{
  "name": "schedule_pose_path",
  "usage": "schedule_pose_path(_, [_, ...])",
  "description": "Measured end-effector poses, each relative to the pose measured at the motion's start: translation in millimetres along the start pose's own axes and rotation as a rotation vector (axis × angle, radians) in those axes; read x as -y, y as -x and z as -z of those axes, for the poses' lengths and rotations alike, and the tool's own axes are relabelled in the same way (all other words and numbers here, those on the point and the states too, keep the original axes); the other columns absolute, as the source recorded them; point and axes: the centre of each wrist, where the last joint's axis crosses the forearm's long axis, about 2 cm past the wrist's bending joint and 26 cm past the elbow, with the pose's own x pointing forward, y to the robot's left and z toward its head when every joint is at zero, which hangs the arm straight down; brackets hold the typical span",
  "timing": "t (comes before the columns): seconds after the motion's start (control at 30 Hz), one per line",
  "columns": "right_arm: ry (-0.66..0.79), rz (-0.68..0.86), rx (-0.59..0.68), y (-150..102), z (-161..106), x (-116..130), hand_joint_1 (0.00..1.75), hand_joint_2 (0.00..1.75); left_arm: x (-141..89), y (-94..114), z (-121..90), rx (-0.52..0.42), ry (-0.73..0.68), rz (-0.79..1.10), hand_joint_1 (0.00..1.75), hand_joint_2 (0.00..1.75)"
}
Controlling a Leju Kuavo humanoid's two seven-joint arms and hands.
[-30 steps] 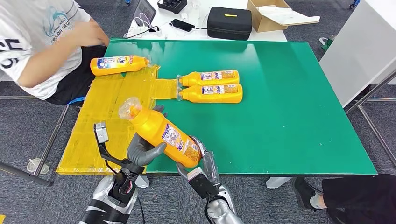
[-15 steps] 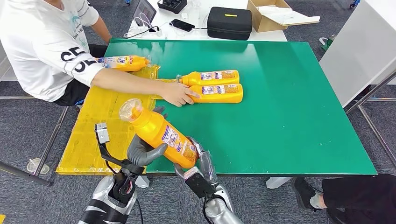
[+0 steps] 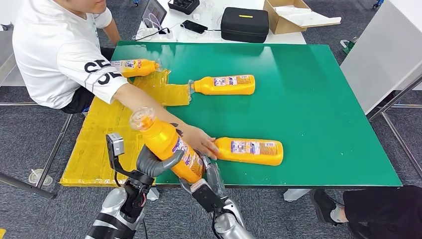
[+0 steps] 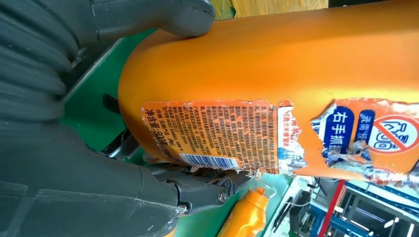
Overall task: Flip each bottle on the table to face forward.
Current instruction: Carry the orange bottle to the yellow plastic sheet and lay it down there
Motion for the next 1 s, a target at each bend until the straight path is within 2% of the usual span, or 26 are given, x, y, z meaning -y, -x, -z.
schedule_pose_path(0.1, [-0.004, 0.004, -0.003, -0.1, -0.2, -1.6, 1.75, 1.75, 0.1, -0.4, 0.3, 0.001, 0.005, 0.023, 1.75, 1.75])
schedule_pose_path(0.17, [-0.007, 0.005, -0.004, -0.1, 0.1, -1.9, 0.88, 1.75, 0.3, -0.6, 0.4, 0.001, 0.014, 0.02, 1.75, 1.75])
schedule_pose_path(0.23, [-0.013, 0.006, -0.004, 0.1, -0.1, -2.3, 0.01, 0.87, 0.4, -0.9, 0.4, 0.0, 0.023, -0.006, 1.75, 1.75])
schedule_pose_path(0.3, [-0.025, 0.015, -0.005, 0.1, -0.4, -3.4, 0.0, 0.0, 0.1, -1.5, 0.0, 0.001, 0.028, -0.06, 1.75, 1.75])
schedule_pose_path(0.43, [-0.054, 0.077, -0.013, -0.6, 1.2, -5.2, 0.0, 0.0, -3.1, -3.3, -3.3, 0.022, 0.01, -0.185, 1.75, 1.75])
schedule_pose_path(0.57, [-0.068, 0.148, -0.011, -2.3, 4.6, -3.1, 0.0, 0.0, -9.0, -7.8, -5.9, 0.049, -0.037, -0.209, 1.75, 1.75])
schedule_pose_path(0.77, [-0.025, 0.223, 0.05, -14.5, 13.0, 7.9, 0.0, 0.0, -28.3, -23.3, -4.4, 0.125, -0.199, -0.073, 1.75, 1.75])
schedule_pose_path(1.0, [0.023, 0.229, 0.109, -25.2, 18.2, 16.9, 0.0, 0.0, -42.4, -34.7, -3.3, 0.177, -0.296, 0.044, 1.75, 1.75])
